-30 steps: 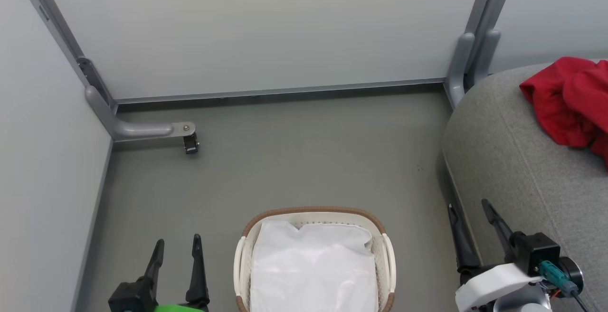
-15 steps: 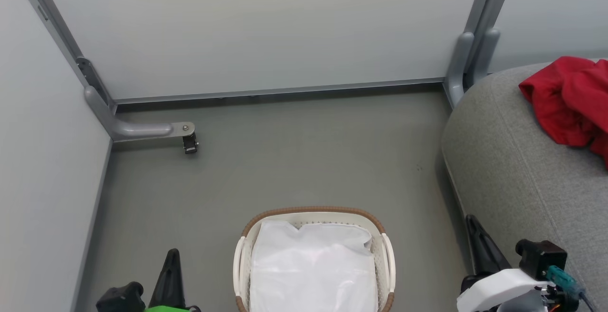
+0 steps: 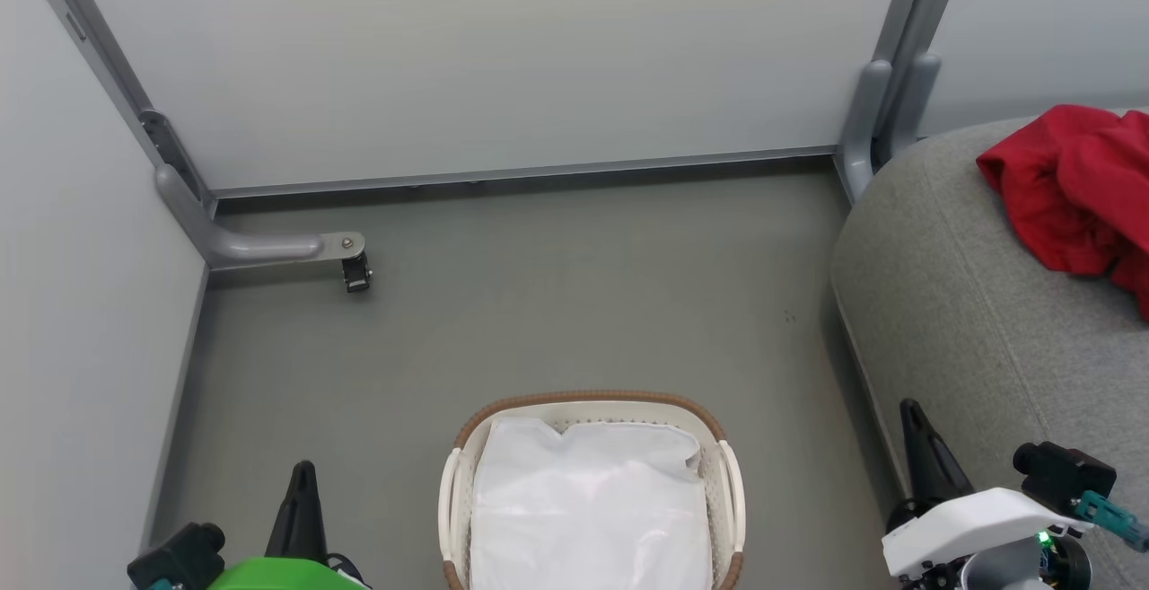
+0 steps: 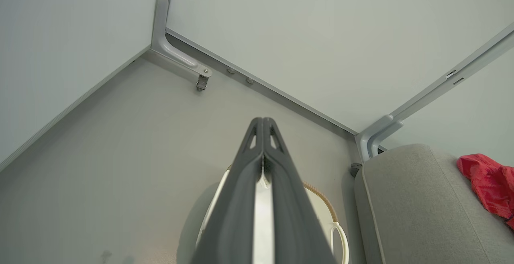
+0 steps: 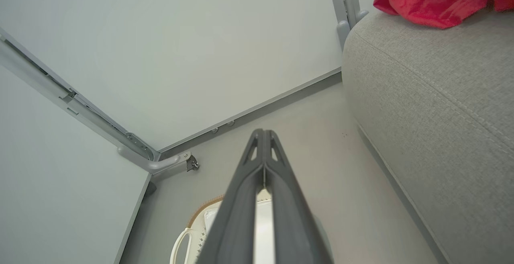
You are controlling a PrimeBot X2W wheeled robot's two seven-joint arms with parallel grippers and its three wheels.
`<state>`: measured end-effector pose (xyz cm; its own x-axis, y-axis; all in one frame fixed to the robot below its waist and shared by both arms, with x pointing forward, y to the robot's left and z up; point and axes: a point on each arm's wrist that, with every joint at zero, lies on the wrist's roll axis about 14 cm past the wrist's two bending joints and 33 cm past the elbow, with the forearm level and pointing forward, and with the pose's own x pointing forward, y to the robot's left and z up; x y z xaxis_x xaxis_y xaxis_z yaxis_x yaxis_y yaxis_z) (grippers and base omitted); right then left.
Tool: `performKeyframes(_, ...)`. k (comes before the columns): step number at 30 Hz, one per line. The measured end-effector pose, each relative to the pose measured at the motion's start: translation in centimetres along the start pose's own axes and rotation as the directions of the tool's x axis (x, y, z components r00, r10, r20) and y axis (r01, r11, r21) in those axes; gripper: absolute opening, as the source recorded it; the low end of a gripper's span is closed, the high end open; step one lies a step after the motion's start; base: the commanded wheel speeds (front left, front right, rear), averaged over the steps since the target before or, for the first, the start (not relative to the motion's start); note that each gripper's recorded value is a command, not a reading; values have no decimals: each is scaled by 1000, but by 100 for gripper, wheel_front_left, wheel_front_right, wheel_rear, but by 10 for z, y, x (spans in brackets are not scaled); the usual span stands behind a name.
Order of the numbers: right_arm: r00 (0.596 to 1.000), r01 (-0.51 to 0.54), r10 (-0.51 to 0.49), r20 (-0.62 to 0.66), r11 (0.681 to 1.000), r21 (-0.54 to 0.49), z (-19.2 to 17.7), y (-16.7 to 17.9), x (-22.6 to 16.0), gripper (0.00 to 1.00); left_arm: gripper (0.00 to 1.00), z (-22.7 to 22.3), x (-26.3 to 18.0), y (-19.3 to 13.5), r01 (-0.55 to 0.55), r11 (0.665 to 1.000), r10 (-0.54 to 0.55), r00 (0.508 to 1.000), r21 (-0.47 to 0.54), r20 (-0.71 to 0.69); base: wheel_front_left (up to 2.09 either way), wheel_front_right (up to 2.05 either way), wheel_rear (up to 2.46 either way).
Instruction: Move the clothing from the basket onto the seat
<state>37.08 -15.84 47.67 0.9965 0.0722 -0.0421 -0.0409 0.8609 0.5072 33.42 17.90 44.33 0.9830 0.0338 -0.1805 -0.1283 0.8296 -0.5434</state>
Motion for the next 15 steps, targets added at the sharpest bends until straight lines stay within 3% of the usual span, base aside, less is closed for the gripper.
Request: performKeyframes(15, 999, 37, -38, 4, 975, 218, 7, -8, 4, 0, 0, 11, 10, 0, -6, 978, 7, 1000, -208, 1, 0, 0, 0)
